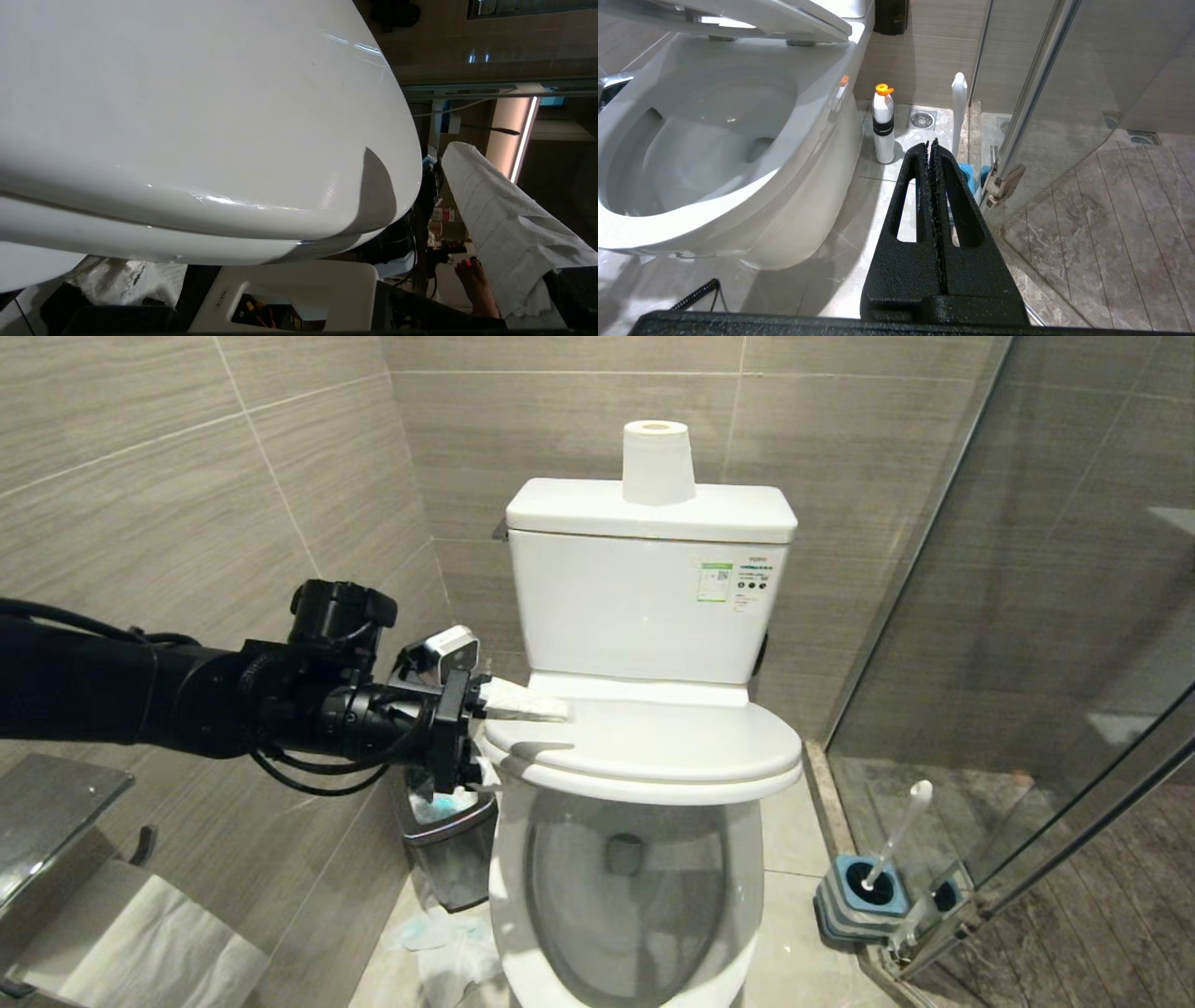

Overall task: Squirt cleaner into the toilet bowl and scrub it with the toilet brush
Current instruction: Use the left hand to lift the toilet lid slightly

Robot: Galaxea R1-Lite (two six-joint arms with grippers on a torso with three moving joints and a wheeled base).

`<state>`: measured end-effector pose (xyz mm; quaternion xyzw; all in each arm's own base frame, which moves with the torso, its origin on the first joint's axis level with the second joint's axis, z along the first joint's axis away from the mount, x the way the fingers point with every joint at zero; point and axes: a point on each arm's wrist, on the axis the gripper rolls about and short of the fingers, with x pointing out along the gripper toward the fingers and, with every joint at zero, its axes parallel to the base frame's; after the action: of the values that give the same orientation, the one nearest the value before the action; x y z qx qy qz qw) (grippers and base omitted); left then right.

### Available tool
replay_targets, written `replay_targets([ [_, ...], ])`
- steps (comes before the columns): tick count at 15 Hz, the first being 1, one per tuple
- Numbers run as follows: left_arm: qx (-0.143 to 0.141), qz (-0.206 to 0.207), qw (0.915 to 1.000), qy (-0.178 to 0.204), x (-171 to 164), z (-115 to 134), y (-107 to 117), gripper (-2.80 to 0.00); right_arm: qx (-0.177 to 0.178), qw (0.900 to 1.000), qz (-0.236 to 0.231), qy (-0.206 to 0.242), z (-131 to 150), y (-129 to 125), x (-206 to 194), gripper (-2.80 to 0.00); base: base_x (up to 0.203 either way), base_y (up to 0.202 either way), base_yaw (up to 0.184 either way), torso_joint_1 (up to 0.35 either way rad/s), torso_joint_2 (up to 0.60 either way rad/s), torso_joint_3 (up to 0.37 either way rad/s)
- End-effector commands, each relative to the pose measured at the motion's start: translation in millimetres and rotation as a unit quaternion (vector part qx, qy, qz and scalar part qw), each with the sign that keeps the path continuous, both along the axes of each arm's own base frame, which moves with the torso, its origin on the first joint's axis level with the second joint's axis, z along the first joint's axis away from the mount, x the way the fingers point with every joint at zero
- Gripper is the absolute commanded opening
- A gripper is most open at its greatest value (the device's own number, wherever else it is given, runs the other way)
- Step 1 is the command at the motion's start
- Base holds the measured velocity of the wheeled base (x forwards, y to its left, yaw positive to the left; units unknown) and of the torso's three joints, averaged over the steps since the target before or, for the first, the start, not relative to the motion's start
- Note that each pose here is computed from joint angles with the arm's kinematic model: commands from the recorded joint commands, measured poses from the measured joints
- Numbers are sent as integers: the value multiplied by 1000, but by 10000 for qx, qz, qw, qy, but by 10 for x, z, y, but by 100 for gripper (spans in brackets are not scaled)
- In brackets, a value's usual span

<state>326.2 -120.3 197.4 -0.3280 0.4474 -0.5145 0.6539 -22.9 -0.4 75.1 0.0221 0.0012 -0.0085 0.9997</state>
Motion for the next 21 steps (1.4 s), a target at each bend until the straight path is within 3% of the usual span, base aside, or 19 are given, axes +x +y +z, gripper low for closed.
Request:
replay_targets([
  [1,-22,29,9999,-93,96,38,-27,0,1,10000,1,9,-3,0,2,-280,0,0,0,0,0,0],
  [16,-209,429,9982,-366,279,504,-82,0,1,10000,1,9,-3,0,2,-280,0,0,0,0,0,0],
  [21,-226,931,9953,107,311,589,-83,0,1,10000,1,3,0,0,1,-280,0,0,0,0,0,0],
])
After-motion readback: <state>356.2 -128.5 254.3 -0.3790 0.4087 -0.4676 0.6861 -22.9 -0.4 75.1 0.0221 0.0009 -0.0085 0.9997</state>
